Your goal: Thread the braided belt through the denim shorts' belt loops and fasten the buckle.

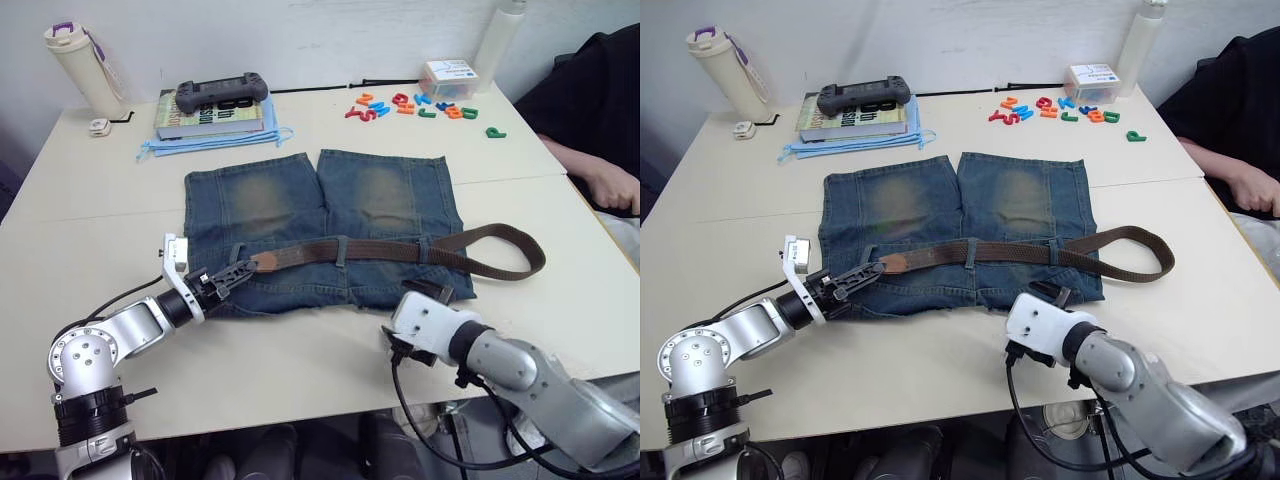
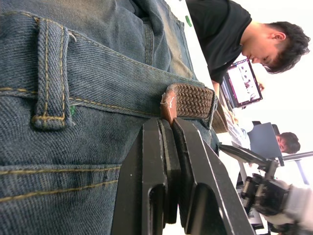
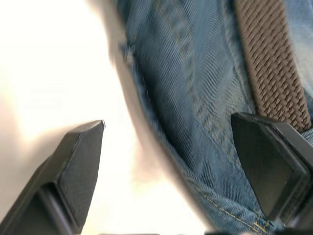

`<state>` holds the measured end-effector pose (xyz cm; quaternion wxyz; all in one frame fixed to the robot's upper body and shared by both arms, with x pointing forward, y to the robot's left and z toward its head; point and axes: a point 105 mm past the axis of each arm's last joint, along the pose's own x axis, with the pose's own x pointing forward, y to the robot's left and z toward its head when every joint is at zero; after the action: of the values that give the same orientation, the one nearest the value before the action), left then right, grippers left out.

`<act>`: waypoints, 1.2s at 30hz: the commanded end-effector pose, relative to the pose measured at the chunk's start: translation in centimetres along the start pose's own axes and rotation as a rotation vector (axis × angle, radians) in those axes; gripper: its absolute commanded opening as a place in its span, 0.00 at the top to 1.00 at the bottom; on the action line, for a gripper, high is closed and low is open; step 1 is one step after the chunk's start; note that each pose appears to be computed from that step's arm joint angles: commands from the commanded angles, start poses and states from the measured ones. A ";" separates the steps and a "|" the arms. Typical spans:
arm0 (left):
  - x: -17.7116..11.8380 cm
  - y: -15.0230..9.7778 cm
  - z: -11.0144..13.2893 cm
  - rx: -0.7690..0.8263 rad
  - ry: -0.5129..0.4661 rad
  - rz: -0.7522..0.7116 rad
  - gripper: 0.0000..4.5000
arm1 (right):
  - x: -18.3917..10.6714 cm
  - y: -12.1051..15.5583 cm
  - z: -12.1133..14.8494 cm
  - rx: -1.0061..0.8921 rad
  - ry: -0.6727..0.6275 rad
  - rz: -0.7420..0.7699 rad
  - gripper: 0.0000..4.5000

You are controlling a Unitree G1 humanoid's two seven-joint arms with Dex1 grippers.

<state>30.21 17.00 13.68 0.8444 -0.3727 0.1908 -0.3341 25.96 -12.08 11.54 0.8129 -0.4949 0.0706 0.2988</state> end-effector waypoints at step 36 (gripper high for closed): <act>0.6 -1.7 -0.2 0.007 -0.043 -0.080 1.00 | 2.3 -8.7 -10.5 -0.668 0.250 -0.137 1.00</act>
<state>30.03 15.79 13.47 0.8352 -0.3873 0.1829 -0.3450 33.85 -20.87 11.23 0.6183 -0.7547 0.0169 0.2188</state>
